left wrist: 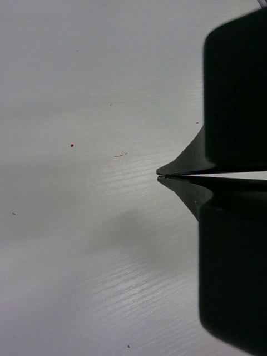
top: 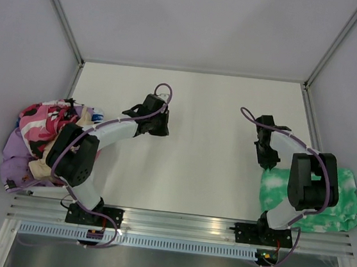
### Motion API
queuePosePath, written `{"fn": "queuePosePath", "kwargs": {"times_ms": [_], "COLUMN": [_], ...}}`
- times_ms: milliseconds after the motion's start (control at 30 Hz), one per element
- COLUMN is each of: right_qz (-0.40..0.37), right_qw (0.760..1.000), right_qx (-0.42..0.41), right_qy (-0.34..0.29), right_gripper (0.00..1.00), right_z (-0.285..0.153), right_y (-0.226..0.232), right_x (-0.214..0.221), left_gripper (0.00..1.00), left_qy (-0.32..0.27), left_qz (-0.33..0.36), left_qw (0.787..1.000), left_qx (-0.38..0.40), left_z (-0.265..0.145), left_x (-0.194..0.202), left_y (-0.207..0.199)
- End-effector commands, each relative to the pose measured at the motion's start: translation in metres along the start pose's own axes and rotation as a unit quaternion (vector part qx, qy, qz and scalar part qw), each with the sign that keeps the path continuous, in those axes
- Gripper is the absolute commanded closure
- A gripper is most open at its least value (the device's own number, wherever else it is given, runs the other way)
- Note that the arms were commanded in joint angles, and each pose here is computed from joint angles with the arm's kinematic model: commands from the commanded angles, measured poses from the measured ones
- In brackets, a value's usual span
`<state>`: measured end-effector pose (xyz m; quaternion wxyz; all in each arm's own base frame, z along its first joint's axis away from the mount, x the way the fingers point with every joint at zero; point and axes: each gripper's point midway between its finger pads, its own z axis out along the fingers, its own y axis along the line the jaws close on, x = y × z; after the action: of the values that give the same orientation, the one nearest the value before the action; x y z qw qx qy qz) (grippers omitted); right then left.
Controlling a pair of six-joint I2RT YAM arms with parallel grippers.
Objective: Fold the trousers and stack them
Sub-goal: Neatly place the folded trousers to the corner
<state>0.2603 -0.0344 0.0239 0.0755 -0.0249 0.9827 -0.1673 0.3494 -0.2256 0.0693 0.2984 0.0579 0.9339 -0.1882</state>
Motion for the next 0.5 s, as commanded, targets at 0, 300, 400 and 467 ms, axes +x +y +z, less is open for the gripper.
{"fn": "queuePosePath", "kwargs": {"times_ms": [0, 300, 400, 467], "right_qz": [0.013, 0.077, 0.088, 0.086], "right_qw": [1.0, 0.984, 0.979, 0.977], "right_qx": [-0.009, -0.147, -0.171, -0.178], "right_qy": [-0.017, -0.073, -0.07, -0.076], "right_gripper": [0.9, 1.0, 1.0, 1.0], "right_z": [-0.007, -0.04, -0.042, -0.046], "right_y": [0.001, 0.053, 0.066, 0.073], "right_x": [-0.01, -0.032, -0.031, -0.031], "left_gripper": [0.98, 0.98, 0.98, 0.98], "left_qy": [-0.03, -0.028, -0.025, -0.023], "left_qz": [-0.002, -0.001, 0.0, 0.0], "left_qw": [1.0, 1.0, 1.0, 1.0], "left_qx": [0.003, 0.011, 0.012, 0.011], "left_z": [-0.005, -0.004, -0.003, -0.003], "left_x": [-0.015, -0.018, -0.017, -0.017], "left_y": [-0.001, -0.004, -0.004, -0.003]}}
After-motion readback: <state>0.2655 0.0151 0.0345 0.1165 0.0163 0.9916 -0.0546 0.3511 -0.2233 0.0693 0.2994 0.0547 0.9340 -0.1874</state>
